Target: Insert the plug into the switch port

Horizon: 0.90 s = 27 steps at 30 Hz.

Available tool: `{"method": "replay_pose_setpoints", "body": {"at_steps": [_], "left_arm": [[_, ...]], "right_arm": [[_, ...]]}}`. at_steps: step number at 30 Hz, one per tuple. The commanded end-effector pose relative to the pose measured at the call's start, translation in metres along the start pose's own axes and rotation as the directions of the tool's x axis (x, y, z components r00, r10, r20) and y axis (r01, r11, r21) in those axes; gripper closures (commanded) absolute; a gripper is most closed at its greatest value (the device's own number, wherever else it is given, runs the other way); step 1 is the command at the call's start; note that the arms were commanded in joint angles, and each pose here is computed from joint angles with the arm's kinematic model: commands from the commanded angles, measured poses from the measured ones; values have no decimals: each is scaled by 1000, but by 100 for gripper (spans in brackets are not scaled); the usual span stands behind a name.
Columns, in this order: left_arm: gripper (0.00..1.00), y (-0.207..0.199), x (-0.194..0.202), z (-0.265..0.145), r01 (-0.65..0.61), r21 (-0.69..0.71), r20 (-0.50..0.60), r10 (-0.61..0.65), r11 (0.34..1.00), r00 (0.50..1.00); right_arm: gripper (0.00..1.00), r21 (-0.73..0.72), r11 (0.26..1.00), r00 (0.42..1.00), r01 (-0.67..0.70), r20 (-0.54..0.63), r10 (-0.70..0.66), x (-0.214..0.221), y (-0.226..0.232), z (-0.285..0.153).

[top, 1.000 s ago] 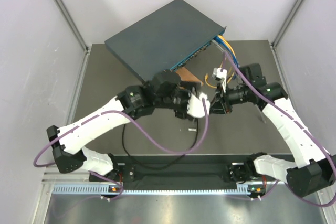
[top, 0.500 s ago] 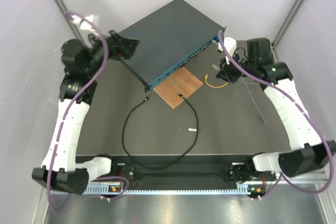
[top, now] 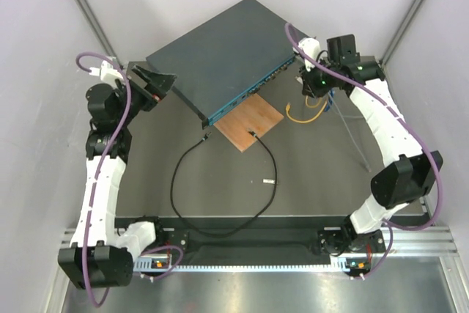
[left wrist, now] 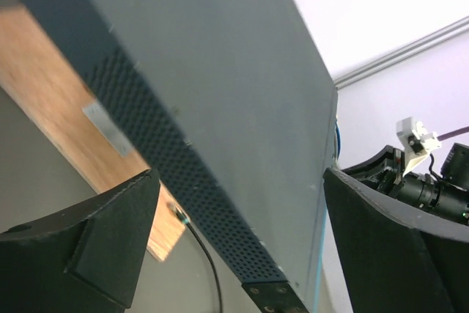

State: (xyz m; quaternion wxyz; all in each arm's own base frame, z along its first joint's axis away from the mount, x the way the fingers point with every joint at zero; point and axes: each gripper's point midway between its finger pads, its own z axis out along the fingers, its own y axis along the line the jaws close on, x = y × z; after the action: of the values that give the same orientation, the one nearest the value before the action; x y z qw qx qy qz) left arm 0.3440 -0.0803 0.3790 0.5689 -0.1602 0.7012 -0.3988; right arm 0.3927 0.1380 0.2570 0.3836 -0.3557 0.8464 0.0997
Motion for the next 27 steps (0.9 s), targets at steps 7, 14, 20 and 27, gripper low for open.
{"method": "replay_pose_setpoints", "body": {"at_steps": [7, 14, 20, 27], "left_arm": [[1, 7, 9, 23, 150, 76, -25, -149, 986, 989], [6, 13, 14, 32, 189, 93, -47, -185, 977, 982], [13, 16, 20, 37, 226, 110, -65, -220, 968, 973], [29, 16, 24, 37, 234, 128, -72, -227, 964, 971]], "right_arm": [[100, 101, 995, 999, -10, 48, 5, -35, -19, -6], [100, 107, 994, 1000, -14, 19, 12, -41, -20, 8], [100, 105, 994, 999, -29, 31, 26, -48, -15, 12], [100, 91, 994, 997, -58, 53, 53, -58, -13, 15]]}}
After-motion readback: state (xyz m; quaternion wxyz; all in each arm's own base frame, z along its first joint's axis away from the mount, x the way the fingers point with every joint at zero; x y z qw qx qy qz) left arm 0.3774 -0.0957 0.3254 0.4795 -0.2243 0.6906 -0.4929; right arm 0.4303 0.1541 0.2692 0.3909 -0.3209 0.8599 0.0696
